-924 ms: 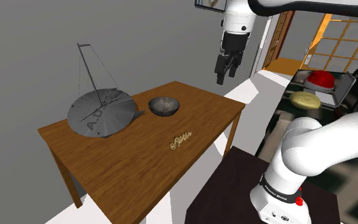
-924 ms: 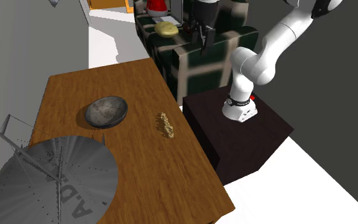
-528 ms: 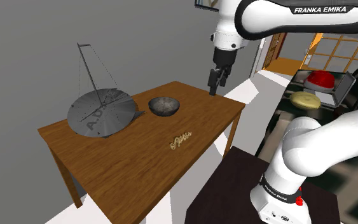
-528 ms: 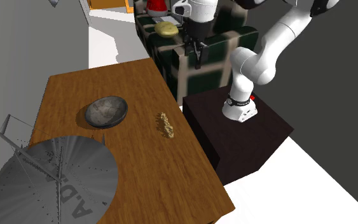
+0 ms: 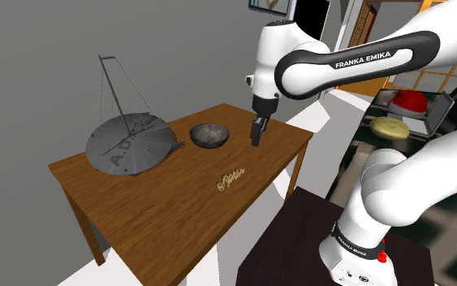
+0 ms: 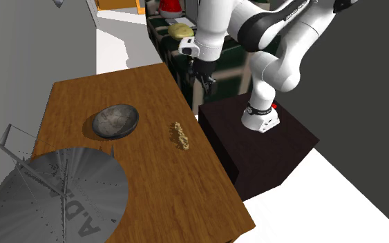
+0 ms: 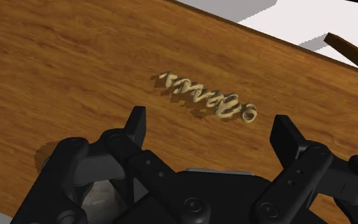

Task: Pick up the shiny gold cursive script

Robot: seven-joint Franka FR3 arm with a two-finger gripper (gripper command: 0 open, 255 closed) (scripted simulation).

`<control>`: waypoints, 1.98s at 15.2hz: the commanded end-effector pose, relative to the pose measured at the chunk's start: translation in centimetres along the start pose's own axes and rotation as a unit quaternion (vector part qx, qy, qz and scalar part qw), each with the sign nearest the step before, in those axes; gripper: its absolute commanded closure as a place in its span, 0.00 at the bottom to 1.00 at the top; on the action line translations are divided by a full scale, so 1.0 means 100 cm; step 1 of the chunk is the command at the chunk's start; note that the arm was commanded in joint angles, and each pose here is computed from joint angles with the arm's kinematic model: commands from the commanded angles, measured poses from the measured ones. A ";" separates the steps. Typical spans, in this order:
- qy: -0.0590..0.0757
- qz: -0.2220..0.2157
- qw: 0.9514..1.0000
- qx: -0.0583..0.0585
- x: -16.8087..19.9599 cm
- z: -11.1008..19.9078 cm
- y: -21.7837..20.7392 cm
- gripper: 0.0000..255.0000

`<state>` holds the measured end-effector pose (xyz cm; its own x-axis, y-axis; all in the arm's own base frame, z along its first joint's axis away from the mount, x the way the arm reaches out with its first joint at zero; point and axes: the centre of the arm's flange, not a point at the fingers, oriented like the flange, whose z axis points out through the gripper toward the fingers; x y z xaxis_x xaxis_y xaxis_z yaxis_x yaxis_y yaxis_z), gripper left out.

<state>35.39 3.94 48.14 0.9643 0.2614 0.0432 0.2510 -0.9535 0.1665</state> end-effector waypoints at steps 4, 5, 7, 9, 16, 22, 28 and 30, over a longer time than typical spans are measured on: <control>0.012 -0.068 0.998 -0.013 0.026 0.061 -0.013 0.00; 0.014 -0.082 0.996 -0.016 0.031 0.073 -0.016 0.00; 0.018 -0.108 0.994 -0.021 0.040 0.096 -0.023 0.00; 0.022 -0.135 0.990 -0.026 0.049 0.120 -0.030 0.00; 0.033 -0.203 0.978 -0.039 0.071 0.186 -0.049 0.00; 0.033 -0.203 0.978 -0.039 0.070 0.220 -0.055 0.00; 0.033 -0.203 0.978 -0.039 0.070 0.219 -0.054 1.00; 0.033 -0.203 0.978 -0.039 0.070 0.219 -0.054 1.00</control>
<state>42.60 7.65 25.95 0.7785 0.6274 0.0204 0.6023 -0.7557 0.2573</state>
